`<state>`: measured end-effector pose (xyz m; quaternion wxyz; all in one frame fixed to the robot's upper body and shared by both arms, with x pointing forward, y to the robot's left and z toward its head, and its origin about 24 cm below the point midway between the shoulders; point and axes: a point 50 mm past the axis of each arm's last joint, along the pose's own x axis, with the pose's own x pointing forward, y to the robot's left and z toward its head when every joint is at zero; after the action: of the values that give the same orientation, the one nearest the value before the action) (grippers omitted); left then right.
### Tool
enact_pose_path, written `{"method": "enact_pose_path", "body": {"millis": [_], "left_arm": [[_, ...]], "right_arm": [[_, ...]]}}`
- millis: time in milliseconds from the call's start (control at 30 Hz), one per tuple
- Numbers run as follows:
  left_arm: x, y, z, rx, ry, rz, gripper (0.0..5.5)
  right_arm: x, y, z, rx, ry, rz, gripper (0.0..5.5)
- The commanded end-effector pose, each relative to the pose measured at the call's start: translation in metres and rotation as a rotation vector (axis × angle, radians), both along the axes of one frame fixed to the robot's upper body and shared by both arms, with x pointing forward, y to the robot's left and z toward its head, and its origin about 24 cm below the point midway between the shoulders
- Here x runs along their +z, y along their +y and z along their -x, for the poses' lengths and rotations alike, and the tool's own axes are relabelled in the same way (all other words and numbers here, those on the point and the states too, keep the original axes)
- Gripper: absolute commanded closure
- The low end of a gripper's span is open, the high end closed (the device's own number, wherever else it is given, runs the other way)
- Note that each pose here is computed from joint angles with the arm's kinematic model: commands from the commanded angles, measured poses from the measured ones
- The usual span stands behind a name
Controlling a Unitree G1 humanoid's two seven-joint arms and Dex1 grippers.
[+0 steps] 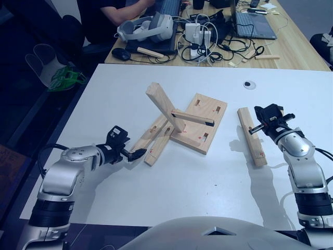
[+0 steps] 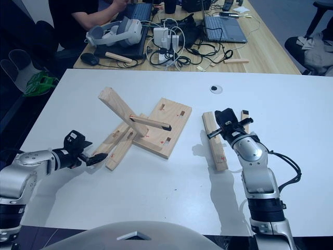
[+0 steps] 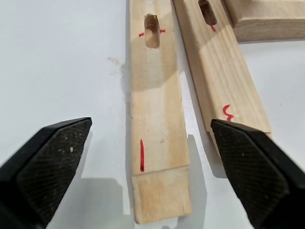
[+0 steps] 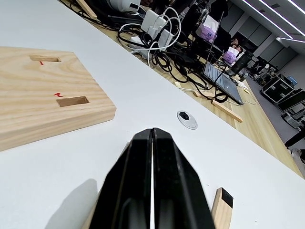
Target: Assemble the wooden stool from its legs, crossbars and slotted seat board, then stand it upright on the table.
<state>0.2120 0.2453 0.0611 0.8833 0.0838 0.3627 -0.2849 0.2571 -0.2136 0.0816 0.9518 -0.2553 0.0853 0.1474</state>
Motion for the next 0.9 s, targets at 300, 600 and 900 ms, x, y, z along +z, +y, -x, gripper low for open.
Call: {"method": "enact_pose_path", "body": {"millis": [300, 600, 900], "left_arm": [[-0.005, 0.003, -0.001, 0.011, 0.000, -0.092, 0.87], [-0.009, 0.000, -0.003, 0.013, 0.019, -0.111, 1.14], [-0.012, -0.002, -0.002, 0.012, 0.037, -0.100, 2.59]], "right_arm": [[0.001, 0.000, -0.002, 0.001, -0.001, -0.004, 5.50], [0.001, 0.001, -0.003, 0.006, -0.005, -0.002, 5.50], [0.002, 0.001, -0.003, 0.006, -0.008, -0.003, 5.50]]}}
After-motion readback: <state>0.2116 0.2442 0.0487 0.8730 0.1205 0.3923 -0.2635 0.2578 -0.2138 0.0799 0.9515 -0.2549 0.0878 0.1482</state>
